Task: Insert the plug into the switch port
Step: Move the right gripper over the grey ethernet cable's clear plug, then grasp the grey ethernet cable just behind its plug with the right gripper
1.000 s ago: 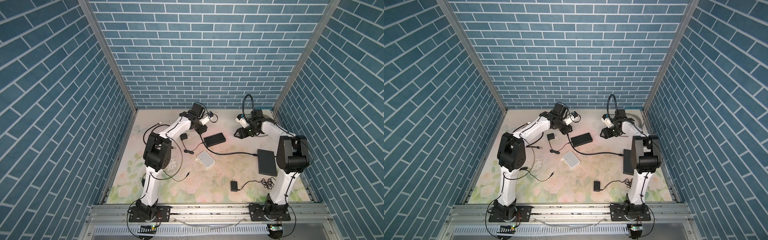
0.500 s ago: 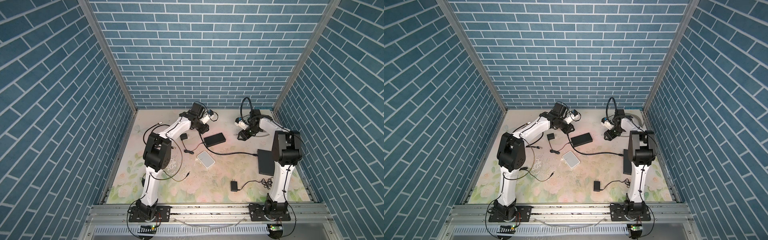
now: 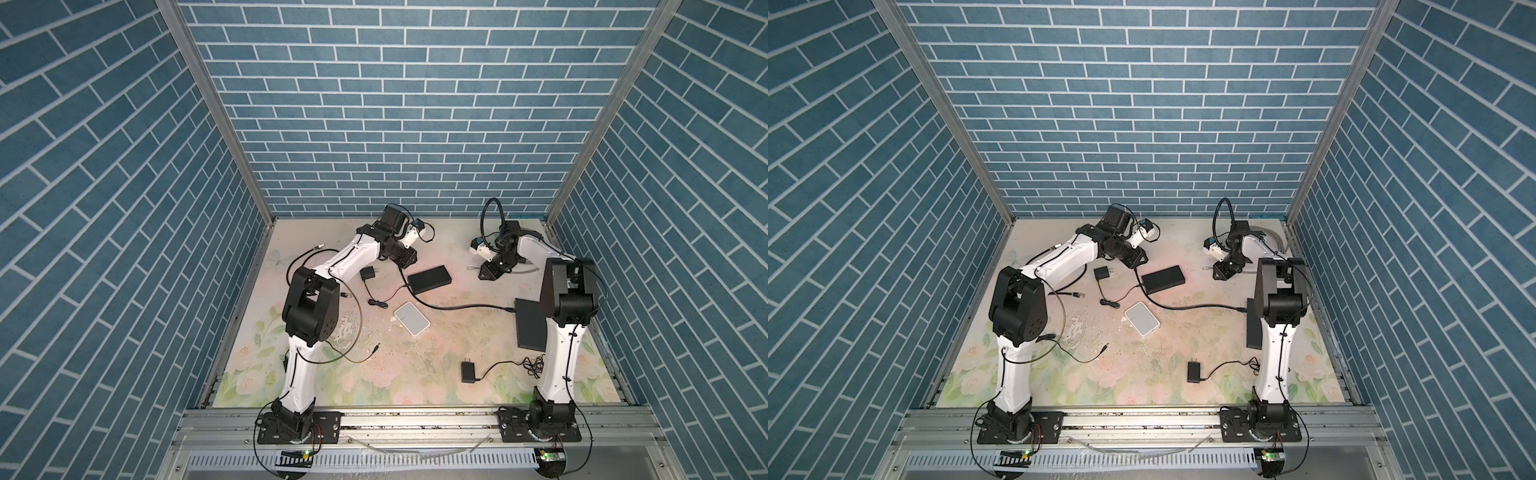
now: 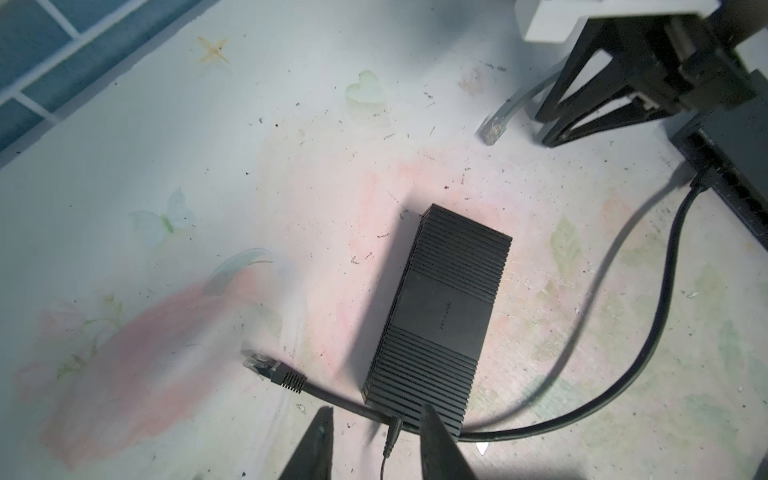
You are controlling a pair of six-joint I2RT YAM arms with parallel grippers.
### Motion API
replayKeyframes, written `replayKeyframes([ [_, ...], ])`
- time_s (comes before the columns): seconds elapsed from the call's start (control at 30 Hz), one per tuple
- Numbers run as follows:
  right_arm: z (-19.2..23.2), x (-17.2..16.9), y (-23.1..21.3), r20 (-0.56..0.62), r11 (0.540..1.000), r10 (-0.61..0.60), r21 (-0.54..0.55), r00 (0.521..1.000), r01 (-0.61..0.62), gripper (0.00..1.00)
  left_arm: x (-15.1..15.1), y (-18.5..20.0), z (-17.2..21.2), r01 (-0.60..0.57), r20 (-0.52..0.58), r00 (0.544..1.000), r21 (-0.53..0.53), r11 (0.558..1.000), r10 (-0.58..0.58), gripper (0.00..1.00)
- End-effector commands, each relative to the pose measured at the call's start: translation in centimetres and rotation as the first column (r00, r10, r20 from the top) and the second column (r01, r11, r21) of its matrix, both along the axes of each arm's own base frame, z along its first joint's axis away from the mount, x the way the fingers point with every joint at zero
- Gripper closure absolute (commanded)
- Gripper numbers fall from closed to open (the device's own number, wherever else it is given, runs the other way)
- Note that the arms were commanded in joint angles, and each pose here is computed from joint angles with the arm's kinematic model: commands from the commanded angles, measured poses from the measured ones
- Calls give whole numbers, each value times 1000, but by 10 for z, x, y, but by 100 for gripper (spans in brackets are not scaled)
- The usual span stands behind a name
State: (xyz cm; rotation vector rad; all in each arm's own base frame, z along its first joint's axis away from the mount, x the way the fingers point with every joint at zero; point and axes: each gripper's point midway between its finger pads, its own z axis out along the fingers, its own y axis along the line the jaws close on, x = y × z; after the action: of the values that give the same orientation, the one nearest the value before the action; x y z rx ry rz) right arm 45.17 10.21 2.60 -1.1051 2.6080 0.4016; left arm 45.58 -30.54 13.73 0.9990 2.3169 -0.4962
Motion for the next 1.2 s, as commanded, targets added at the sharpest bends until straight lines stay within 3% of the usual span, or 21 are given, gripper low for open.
replayKeyframes([
  [0.0,24,-11,17,25,996,16,92,1000,-18,79,3,-12,28,-27,24,999,-80,996,29,64],
  [0.23,40,-8,29,77,987,-10,161,997,-3,81,-11,-63,20,44,5,999,-102,994,-44,64],
  [0.27,41,-6,28,92,987,-16,158,996,2,77,-12,-69,17,53,-2,999,-98,994,-53,64],
  [0.37,45,12,15,175,994,-64,94,982,48,54,-10,-75,11,47,-21,999,-78,996,-49,65],
  [0.5,41,24,8,165,999,-45,37,985,39,43,-12,-75,10,58,-20,998,-72,996,-59,65],
  [0.77,-9,-2,-9,-27,997,43,-59,999,-45,41,-19,-65,6,68,-13,998,-42,997,-69,65],
  [0.9,-19,-3,-17,-82,997,28,-72,996,-34,50,-18,-63,7,68,-7,998,-38,997,-68,65],
  [1.03,-11,-3,-15,-68,997,26,-69,997,-30,54,-19,-61,9,67,-1,998,-30,997,-67,64],
  [1.17,34,8,-6,80,1000,8,-8,997,-7,47,-17,-60,14,70,12,997,-27,997,-70,65],
])
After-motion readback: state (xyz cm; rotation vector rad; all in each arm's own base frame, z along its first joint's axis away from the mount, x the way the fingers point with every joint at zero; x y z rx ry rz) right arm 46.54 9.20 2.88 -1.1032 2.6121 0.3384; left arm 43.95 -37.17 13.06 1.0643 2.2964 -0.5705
